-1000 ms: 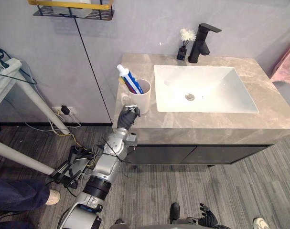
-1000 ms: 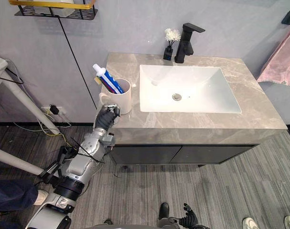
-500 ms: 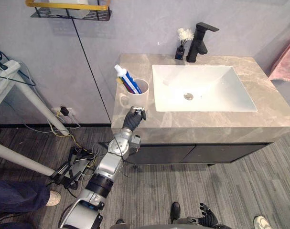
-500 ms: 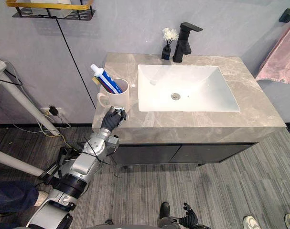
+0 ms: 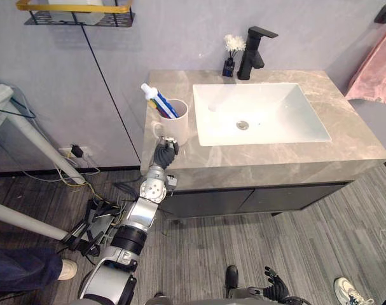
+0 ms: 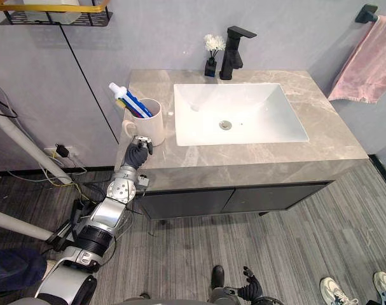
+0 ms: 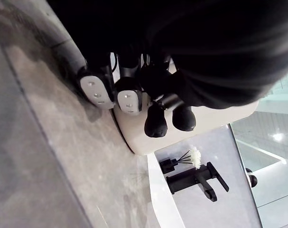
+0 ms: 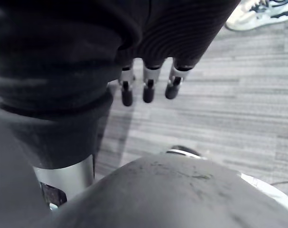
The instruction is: Organize washtable
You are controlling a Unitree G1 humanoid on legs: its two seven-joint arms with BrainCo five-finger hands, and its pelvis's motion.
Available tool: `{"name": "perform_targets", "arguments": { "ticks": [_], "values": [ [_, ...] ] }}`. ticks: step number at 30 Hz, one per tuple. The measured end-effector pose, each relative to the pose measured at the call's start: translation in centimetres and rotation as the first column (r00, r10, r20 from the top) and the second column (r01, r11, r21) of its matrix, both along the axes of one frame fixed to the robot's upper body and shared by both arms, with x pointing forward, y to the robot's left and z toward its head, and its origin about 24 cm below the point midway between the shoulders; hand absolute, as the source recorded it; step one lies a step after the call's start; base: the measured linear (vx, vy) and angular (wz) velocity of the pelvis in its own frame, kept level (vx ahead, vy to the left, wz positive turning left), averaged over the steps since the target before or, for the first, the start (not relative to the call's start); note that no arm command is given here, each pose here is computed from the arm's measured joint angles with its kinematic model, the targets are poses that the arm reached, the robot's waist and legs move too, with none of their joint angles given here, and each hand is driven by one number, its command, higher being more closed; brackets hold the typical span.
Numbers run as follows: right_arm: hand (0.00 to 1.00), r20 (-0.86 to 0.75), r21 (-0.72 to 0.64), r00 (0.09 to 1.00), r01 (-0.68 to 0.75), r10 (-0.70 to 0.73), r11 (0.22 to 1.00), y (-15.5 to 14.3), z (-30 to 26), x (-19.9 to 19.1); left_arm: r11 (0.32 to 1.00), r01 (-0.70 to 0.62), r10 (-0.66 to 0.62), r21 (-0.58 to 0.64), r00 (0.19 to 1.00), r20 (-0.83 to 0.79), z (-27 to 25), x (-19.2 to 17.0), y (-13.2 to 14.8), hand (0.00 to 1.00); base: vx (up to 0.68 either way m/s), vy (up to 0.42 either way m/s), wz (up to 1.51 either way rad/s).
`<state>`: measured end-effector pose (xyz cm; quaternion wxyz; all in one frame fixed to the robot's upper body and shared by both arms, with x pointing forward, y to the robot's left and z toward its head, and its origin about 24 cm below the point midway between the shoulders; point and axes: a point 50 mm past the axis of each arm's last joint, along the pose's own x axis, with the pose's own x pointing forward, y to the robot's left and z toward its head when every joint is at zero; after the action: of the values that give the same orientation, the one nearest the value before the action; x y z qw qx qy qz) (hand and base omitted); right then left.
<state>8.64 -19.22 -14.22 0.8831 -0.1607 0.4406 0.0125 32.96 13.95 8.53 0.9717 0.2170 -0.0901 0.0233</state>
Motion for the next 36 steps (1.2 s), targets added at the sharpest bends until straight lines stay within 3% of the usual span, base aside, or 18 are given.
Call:
{"name": "perform_targets", "arguments": {
  "ticks": [17, 36],
  "values": [
    [0.0, 0.026, -0.026, 0.999, -0.031, 0.032, 0.999, 0.4, 0.2, 0.3, 0.997, -0.059, 0.061, -0.045, 0.997, 0.045, 1.8, 1.2, 0.8, 1.0, -0.01, 0.002, -0.04],
    [0.0, 0.051, -0.045, 0.998, -0.02, 0.022, 0.999, 0.1, 0.6, 0.9, 0.94, 0.159, -0.149, -0.303, 0.987, 0.056, 3.4, 1.5, -3.7, 1.0, -0.01, -0.003, -0.04]
  ]
}}
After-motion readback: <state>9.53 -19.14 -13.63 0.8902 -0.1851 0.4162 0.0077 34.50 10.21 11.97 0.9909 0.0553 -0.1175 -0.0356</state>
